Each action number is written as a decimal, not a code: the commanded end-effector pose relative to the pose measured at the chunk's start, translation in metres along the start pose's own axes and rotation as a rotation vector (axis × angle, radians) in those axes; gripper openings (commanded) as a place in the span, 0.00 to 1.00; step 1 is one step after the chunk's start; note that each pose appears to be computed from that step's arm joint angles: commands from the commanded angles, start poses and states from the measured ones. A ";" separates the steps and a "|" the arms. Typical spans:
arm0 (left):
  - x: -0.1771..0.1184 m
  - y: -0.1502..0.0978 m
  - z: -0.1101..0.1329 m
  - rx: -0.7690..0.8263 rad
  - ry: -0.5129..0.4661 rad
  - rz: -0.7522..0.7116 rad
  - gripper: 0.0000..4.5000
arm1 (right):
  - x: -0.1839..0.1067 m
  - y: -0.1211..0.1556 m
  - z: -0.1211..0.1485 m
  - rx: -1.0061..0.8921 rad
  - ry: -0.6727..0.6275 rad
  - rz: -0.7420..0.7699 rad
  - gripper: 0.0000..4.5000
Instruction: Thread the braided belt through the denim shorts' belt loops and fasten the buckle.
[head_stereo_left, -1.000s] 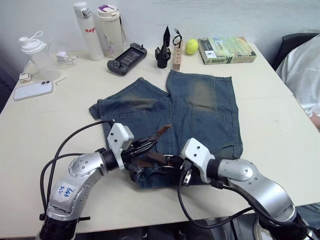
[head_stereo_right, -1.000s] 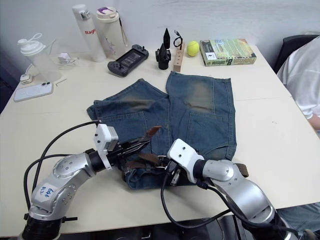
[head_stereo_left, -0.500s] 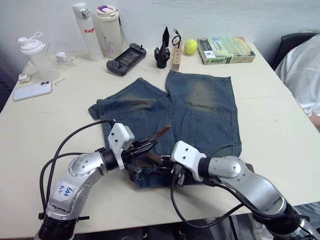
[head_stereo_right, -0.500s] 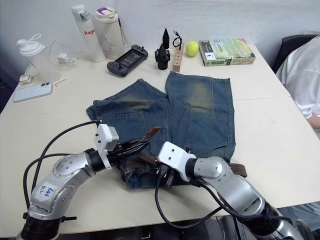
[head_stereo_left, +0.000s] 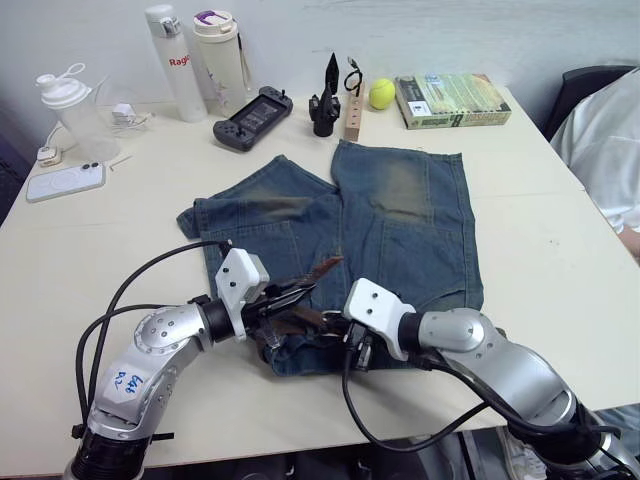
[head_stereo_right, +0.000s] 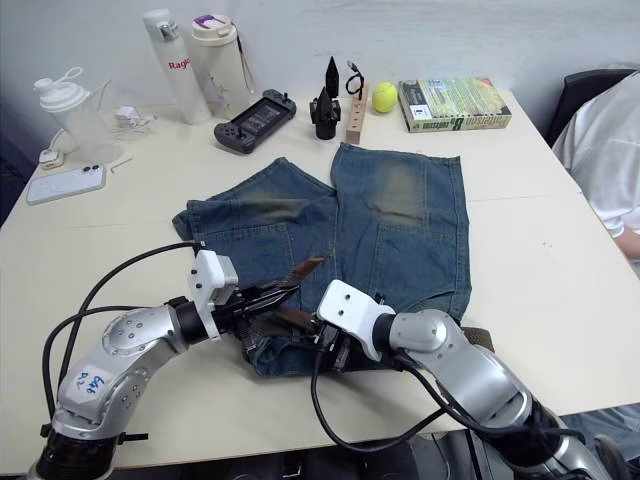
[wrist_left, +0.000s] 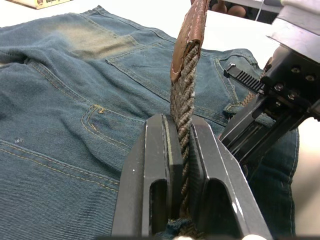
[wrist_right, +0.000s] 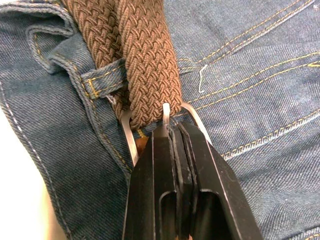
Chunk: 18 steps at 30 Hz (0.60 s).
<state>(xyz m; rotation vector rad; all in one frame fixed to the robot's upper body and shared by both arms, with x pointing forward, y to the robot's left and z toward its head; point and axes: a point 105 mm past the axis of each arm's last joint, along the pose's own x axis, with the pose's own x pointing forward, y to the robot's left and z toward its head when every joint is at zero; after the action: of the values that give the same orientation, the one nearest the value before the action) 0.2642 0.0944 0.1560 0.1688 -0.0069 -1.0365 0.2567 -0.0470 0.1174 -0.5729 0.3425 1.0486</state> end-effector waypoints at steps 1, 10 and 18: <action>0.002 -0.002 0.011 0.062 -0.029 -0.039 0.04 | 0.008 0.015 -0.027 0.070 0.151 0.102 0.01; -0.003 0.002 0.020 0.139 0.021 -0.259 0.04 | 0.015 0.026 -0.052 0.067 0.356 0.232 0.01; -0.002 0.018 0.023 0.192 0.094 -0.429 0.04 | 0.026 0.034 -0.060 0.015 0.416 0.270 0.01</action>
<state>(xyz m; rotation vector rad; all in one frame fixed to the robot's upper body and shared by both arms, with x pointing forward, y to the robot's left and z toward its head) 0.2761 0.1016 0.1676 0.3464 0.0674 -1.4016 0.2591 -0.0338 0.1121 -0.7547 0.4782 1.1616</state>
